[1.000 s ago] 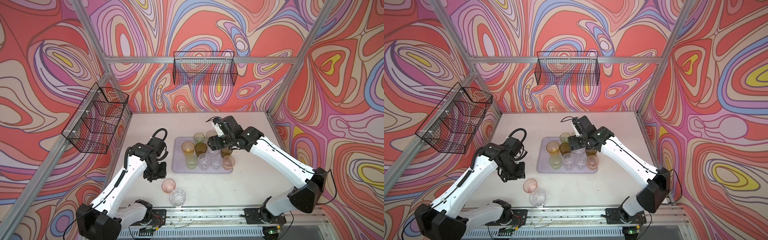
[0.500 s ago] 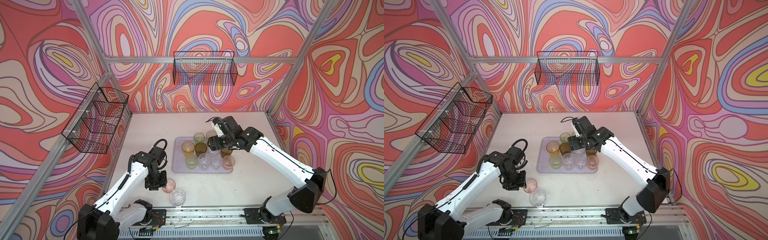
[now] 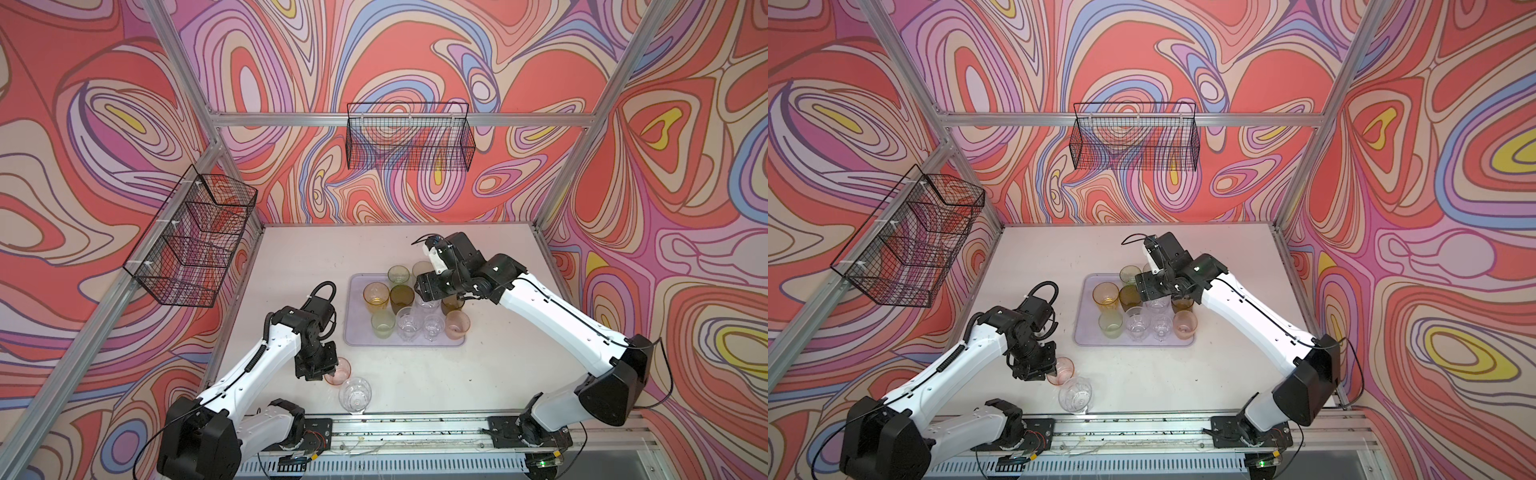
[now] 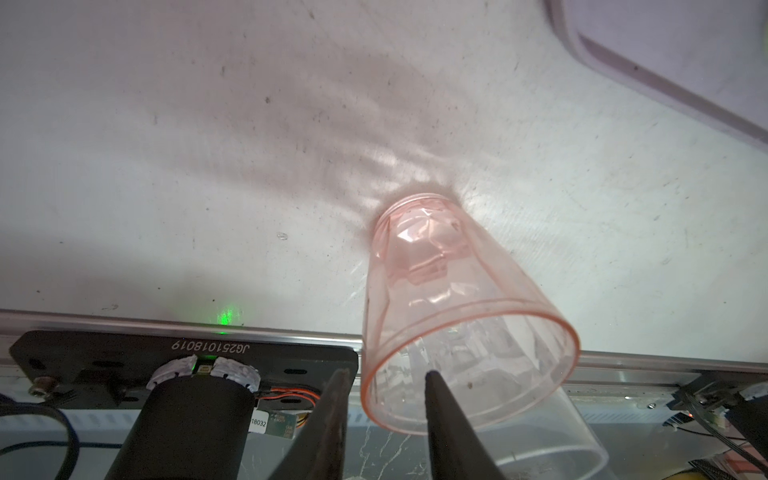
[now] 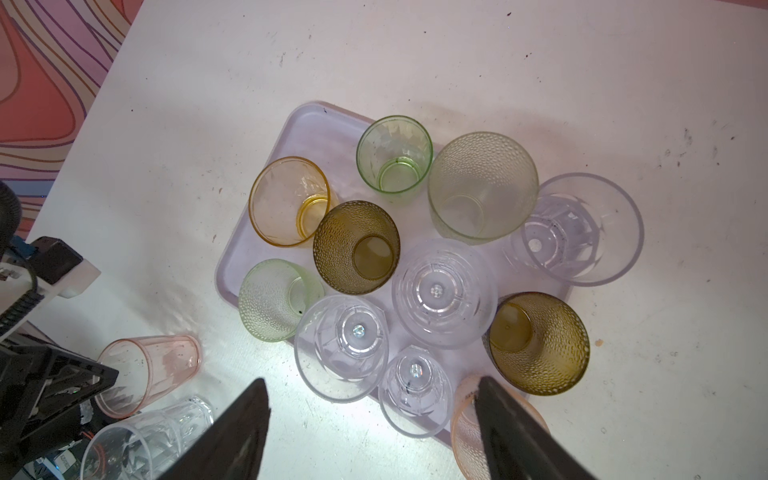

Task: Place the glasses into the tray
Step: Pick up the glass from the bottom-center of the table.

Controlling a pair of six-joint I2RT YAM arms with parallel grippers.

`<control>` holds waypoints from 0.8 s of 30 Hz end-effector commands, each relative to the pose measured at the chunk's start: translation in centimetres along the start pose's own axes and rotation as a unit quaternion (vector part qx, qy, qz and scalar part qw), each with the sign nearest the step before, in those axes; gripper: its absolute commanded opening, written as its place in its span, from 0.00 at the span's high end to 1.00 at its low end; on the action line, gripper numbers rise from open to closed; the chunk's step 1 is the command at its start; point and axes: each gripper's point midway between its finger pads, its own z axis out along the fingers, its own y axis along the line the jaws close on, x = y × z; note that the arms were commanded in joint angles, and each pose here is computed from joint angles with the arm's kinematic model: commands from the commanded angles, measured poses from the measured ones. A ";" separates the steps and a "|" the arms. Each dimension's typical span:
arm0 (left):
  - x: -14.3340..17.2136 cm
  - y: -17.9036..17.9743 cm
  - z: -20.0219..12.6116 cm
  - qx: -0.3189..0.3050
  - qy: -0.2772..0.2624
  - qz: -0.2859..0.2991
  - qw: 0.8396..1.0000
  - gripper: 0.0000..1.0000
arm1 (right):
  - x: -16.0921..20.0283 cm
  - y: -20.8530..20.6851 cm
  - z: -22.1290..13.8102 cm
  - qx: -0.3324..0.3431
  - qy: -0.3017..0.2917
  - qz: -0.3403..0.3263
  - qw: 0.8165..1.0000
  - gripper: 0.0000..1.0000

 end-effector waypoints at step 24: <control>-0.7 1.0 0.2 -0.042 0.002 -0.020 0.999 0.90 | 0.1 -0.3 0.1 0.005 0.001 0.003 1.000 0.19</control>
